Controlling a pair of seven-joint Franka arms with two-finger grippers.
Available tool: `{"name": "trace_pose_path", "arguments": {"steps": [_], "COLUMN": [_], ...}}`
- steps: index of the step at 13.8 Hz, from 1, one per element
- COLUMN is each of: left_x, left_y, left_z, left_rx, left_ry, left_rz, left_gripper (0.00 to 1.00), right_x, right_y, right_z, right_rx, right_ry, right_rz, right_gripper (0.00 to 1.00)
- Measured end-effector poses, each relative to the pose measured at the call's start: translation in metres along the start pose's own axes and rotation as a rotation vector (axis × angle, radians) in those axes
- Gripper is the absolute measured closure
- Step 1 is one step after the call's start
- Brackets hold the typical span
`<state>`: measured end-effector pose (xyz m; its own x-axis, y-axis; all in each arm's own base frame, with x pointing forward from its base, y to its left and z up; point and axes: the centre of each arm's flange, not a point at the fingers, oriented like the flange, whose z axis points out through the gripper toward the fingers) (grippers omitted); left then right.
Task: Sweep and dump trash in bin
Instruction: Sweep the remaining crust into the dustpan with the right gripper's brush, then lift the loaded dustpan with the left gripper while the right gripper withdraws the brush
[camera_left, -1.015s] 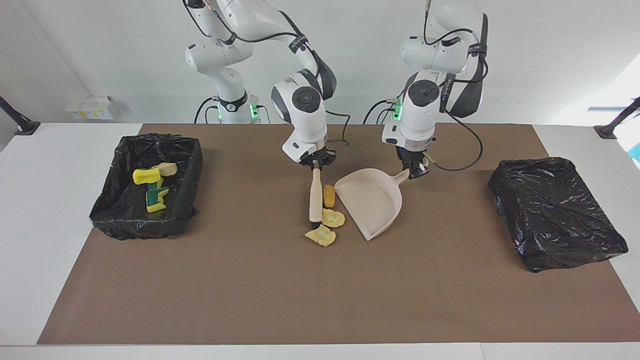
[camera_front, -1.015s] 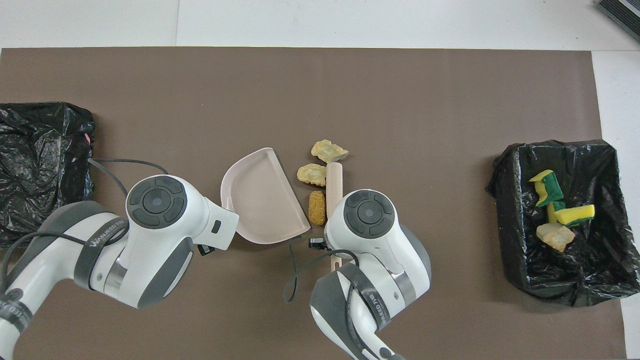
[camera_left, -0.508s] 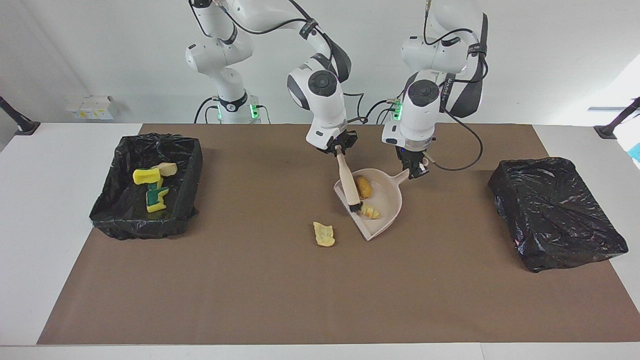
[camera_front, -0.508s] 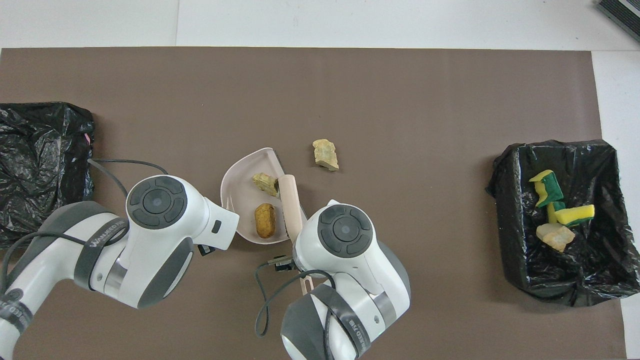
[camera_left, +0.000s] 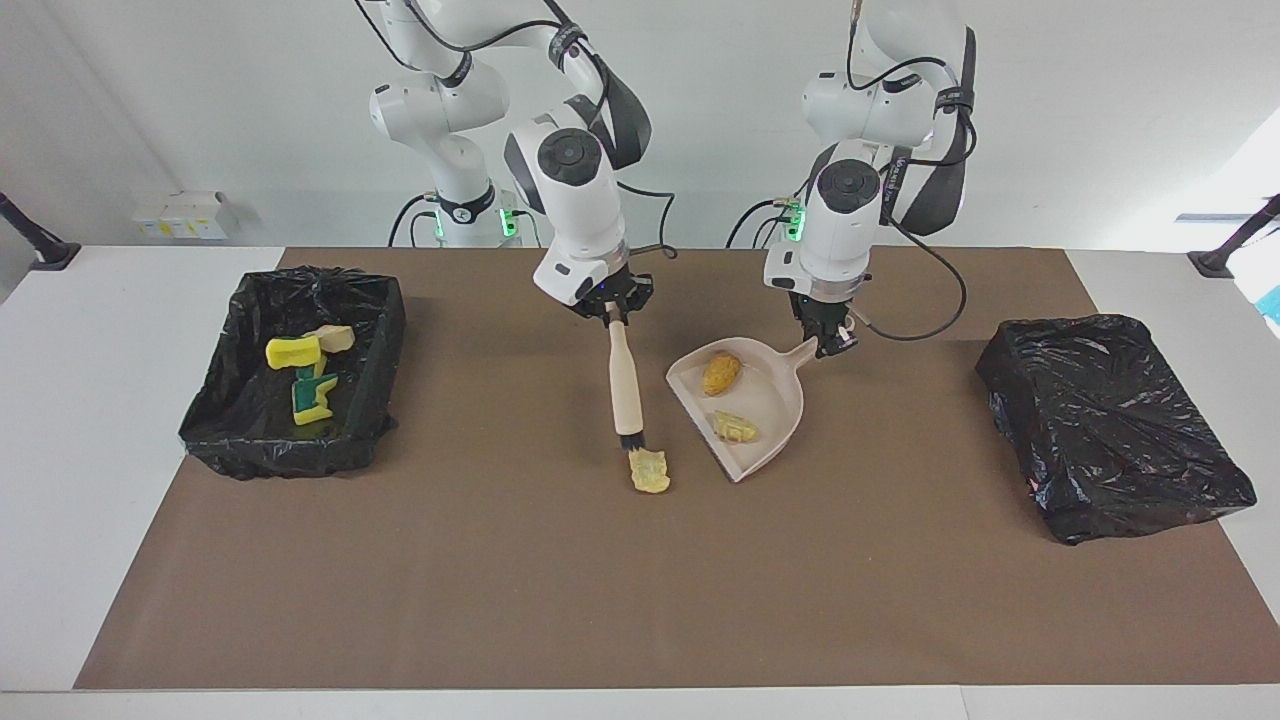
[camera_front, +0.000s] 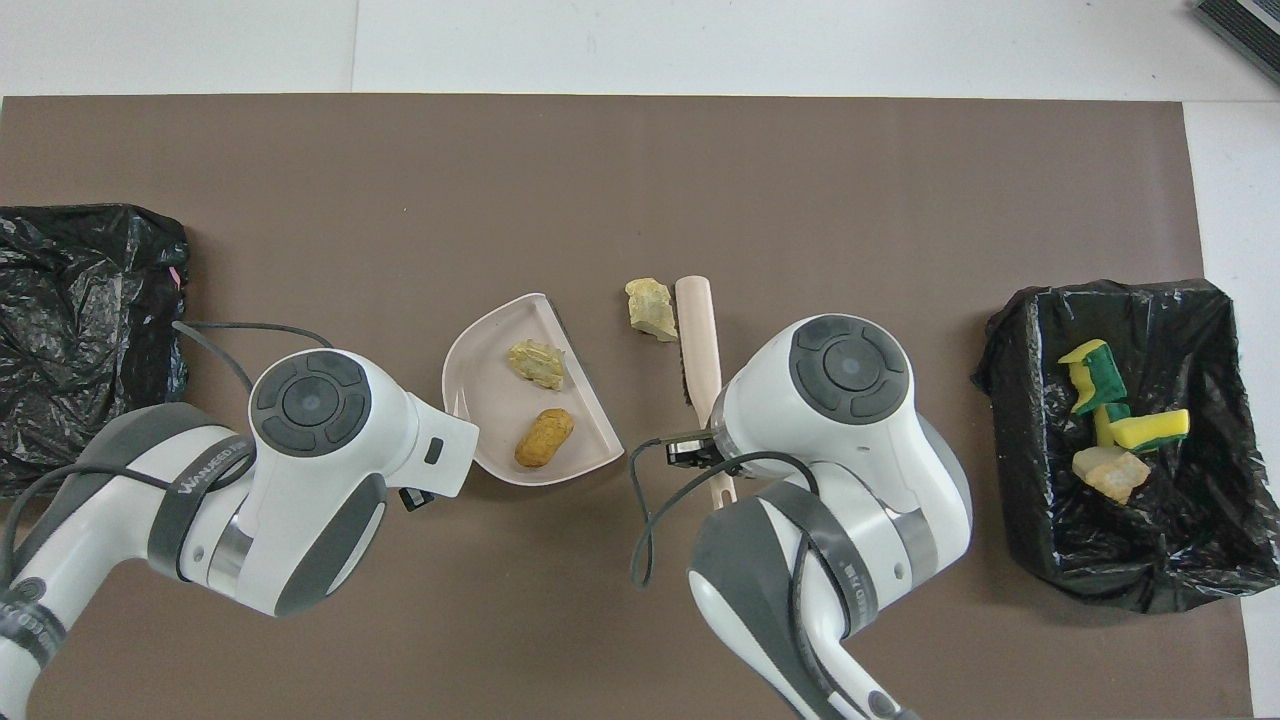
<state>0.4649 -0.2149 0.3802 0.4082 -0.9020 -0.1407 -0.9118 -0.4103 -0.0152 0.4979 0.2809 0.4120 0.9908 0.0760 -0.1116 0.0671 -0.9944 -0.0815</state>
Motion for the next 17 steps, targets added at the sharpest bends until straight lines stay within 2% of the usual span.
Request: {"name": "trace_pose_path", "arguments": {"steps": [2,4,6,8,12,17], "left_x": [0.0,0.0,0.001,0.001,0.001,0.001], "left_y": [0.0,0.0,-0.001,-0.002,-0.002,-0.002], "left_z": [0.0,0.0,-0.001,-0.001,-0.001,-0.001], "left_rx": [0.0,0.001,0.002,0.002,0.0,-0.005], "left_ry": [0.001,0.003,0.016,0.024,0.026,0.029], "left_rz": [-0.004,-0.007,-0.028,-0.046,-0.053,-0.065], "left_gripper": [0.69,0.69,0.69,0.69,0.69,0.69], "right_x": [0.016,0.031,0.033,0.02,-0.01,-0.025], "right_y": [0.024,0.031,0.01,-0.028,-0.082,-0.098], "right_z": [0.013,0.036,0.064,0.08,0.081,0.062], "right_rx": [-0.059,-0.068,-0.063,-0.065,-0.068,-0.07], "right_ry": [0.011,0.024,0.023,0.016,0.017,0.024], "right_rz": [-0.014,-0.031,-0.071,-0.145,-0.367,-0.412], "right_gripper": [0.74,0.74,0.74,0.74,0.74,0.74]}}
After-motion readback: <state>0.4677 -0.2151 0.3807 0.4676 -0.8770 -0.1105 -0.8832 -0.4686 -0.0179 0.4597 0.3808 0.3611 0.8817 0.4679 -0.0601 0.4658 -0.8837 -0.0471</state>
